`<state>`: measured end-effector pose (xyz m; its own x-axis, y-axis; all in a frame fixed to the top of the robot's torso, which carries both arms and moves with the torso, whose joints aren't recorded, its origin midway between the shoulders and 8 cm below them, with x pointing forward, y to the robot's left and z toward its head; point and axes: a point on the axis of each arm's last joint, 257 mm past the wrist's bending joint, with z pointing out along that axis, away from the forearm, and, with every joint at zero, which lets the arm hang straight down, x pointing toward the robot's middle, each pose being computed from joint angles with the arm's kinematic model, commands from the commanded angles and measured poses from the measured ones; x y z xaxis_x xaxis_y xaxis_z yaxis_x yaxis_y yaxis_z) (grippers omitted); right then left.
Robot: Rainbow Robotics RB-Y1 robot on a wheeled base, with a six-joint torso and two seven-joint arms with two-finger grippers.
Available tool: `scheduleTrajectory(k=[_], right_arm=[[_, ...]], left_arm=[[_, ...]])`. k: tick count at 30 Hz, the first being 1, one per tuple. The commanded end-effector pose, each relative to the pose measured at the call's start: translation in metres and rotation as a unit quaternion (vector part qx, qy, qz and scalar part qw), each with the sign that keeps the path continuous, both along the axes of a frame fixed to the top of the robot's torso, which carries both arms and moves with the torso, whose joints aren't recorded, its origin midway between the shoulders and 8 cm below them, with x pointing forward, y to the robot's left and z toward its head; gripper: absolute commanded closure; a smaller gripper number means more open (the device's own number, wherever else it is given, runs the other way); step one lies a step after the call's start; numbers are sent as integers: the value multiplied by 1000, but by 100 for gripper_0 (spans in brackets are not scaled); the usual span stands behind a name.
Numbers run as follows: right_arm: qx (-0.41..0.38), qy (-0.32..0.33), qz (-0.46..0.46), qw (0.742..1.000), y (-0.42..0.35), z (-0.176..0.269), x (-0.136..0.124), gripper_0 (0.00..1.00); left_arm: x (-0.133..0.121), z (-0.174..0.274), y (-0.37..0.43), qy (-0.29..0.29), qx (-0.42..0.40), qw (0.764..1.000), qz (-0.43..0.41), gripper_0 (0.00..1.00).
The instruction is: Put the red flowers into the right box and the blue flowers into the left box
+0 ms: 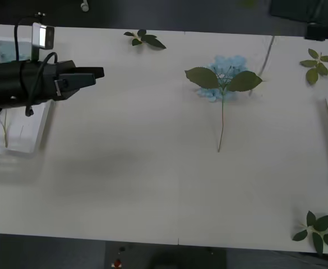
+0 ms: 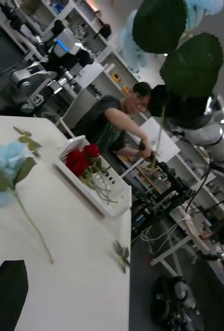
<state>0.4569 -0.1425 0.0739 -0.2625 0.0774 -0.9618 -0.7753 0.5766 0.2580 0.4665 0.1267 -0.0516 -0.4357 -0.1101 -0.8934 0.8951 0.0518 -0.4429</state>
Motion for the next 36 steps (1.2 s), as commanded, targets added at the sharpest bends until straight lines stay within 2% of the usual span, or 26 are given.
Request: scheduleTrajectory(k=[1,9,13,20,36], right_arm=[[1,0,29,1000,61,-40,-7,100],[-2,34,40,999,119,-75,13,100],[10,33,28,999,137,-76,30,100],[26,33,26,999,153,-74,42,100],[53,52,42,996,182,-68,42,100]], left_arm=[[-4,24,-44,-55,-19,998,-21,9],[-7,12,-97,-71,-9,997,-27,9],[-8,0,-101,-76,16,997,-30,9],[-15,-14,-107,-67,29,996,-43,9],[-20,-37,-151,-64,45,996,-38,8]])
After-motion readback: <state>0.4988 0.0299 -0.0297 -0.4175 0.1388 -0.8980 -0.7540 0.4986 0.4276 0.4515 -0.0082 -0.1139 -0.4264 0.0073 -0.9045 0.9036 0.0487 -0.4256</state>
